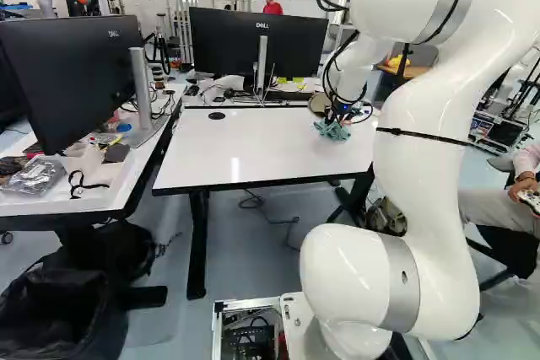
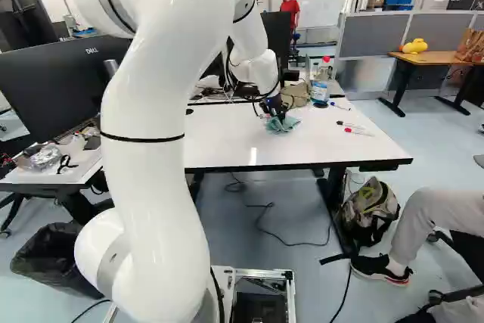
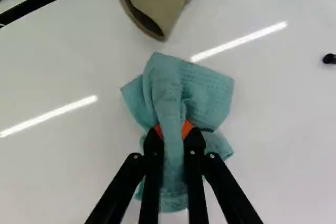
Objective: Clean the table with the green towel
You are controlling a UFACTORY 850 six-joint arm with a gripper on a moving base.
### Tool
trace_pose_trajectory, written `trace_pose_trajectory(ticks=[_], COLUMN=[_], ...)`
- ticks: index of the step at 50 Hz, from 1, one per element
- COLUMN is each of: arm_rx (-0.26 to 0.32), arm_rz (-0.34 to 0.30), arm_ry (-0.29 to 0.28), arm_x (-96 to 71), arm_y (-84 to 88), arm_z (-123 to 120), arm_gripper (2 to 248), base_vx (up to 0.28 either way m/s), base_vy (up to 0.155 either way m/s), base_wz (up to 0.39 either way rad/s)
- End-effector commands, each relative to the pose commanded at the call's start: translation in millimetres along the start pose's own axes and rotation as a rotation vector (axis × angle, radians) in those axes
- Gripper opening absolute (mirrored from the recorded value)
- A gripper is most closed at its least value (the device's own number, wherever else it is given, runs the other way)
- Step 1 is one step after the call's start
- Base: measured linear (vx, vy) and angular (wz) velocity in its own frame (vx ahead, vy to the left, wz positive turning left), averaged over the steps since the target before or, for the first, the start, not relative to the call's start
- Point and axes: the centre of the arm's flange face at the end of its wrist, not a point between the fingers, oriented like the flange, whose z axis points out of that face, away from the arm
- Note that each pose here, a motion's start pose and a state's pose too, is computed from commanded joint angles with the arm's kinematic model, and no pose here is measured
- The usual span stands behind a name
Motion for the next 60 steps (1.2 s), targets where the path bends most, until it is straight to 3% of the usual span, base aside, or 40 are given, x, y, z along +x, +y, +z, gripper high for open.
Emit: trace_pose_trajectory(ticks=[29,60], arm_rx=[-0.012,-0.007], arm_rz=[0.023,0.013], arm_ry=[-0.032,0.02], arm_x=[-44.5,-42.0], arm_y=[14.3,7.9], arm_z=[-25,-58], arm_gripper=[50,50], base_vx=[0.0,0.0], base_vy=[0.0,0.0], base_wz=[0.0,0.0])
